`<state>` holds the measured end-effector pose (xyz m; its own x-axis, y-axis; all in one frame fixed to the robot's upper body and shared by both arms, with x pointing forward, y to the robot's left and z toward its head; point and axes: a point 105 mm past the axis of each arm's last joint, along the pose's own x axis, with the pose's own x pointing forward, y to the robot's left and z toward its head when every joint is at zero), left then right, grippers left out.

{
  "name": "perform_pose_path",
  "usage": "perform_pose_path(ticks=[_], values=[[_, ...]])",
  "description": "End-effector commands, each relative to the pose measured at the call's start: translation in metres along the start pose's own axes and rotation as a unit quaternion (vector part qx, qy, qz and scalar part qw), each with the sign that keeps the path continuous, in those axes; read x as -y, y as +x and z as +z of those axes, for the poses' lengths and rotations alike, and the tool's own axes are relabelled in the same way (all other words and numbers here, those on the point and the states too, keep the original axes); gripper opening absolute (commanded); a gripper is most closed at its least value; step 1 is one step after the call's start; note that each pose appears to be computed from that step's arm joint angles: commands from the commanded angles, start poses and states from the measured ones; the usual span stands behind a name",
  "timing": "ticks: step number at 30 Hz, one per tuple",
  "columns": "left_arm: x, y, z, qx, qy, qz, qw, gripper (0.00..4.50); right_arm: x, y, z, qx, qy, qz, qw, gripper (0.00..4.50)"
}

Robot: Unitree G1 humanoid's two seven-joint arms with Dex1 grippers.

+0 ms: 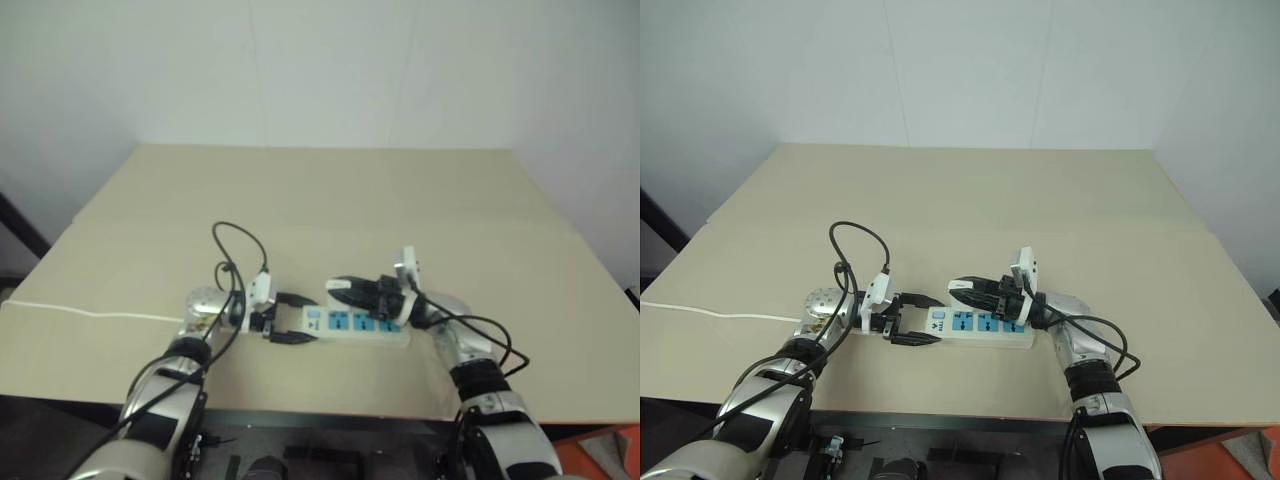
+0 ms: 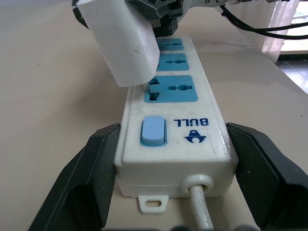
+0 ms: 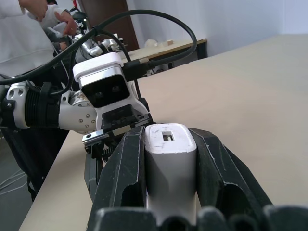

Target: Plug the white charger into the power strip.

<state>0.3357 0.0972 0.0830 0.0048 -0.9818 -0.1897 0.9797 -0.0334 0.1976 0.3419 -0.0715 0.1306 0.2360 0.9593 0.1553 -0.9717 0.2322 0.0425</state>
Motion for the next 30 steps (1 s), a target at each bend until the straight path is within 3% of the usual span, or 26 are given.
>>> perform_pose_path(ticks=[1, 30], values=[[0.015, 0.006, -0.014, -0.022, -0.024, -0.039, 0.999, 3.2, -0.006, -0.001, 0.001, -0.001, -0.004, 0.012, 1.0, 1.11], [0.015, 0.005, -0.015, -0.024, -0.025, -0.038, 0.999, 3.2, -0.004, -0.037, -0.008, -0.038, -0.049, 0.009, 0.998, 1.11]])
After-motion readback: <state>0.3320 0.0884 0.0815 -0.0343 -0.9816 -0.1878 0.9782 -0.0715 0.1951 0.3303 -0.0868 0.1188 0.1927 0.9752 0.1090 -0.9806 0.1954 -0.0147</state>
